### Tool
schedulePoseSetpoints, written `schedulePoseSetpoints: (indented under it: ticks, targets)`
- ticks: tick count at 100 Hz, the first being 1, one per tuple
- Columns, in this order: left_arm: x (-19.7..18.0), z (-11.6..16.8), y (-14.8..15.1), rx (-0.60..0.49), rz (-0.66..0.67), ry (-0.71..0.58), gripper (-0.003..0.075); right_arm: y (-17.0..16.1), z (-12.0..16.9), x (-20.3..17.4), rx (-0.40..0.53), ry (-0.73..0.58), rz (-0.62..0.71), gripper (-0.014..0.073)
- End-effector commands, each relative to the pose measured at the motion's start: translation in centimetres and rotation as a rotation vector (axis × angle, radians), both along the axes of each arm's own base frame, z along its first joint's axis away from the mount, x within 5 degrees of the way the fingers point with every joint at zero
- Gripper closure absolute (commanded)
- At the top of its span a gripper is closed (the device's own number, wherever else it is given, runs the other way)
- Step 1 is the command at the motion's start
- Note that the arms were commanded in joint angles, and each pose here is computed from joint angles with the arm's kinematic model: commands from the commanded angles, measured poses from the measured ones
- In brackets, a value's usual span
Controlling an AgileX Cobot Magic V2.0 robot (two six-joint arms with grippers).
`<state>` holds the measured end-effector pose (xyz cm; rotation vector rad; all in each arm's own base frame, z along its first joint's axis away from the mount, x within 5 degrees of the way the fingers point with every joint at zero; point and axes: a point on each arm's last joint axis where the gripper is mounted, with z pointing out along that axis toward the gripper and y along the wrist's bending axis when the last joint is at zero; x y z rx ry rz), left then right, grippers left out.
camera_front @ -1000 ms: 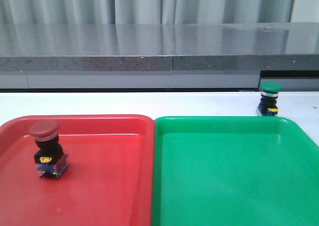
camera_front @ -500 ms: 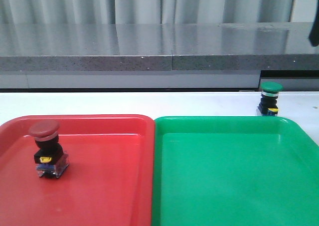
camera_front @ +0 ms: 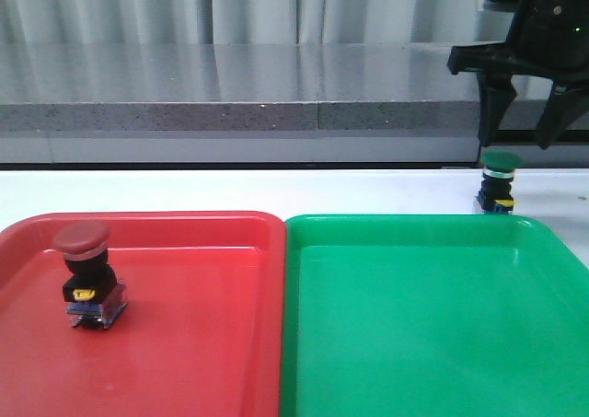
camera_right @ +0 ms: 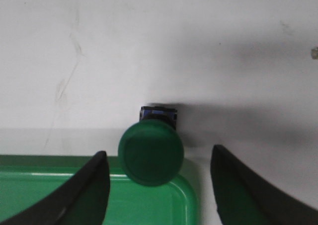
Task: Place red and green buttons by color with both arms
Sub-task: 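Lower the right gripper onto the green button and close on it, then lift the green button and carry it into the green tray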
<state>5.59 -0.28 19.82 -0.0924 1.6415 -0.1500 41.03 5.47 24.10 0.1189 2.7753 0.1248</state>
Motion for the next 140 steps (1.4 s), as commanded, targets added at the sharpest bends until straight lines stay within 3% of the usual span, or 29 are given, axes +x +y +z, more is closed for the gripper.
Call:
schedulePoseSetpoints:
  ticks: [1, 28, 50, 72, 86, 115, 140]
  targets:
    - [-0.2, 0.5, 0.1, -0.006, 0.005, -0.099, 0.0741, 0.2, 2.5, 0.6, 0.030, -0.069, 0.000, 0.0137]
    - [-0.2, 0.5, 0.1, -0.006, 0.005, -0.099, 0.0741, 0.5, 0.2, 1.5, 0.039, 0.006, -0.002, 0.0137]
    - [-0.2, 0.5, 0.1, -0.006, 0.005, -0.099, 0.0741, 0.5, 0.0, 1.5, 0.038, 0.013, -0.002, 0.0144]
    - [-0.2, 0.5, 0.1, -0.006, 0.005, -0.099, 0.0741, 0.5, 0.1, 1.6, 0.039, 0.004, -0.003, 0.0349]
    - [-0.2, 0.5, 0.1, -0.006, 0.005, -0.099, 0.0741, 0.5, 1.6, 1.7, 0.041, -0.004, 0.001, 0.0379]
    - [-0.2, 0.5, 0.1, -0.006, 0.005, -0.099, 0.0741, 0.8, 7.8, -1.1, 0.060, -0.085, 0.018, 0.0379]
    - [-0.2, 0.5, 0.1, -0.006, 0.005, -0.099, 0.0741, 4.4, 9.5, -4.6, 0.071, -0.076, 0.113, 0.0379]
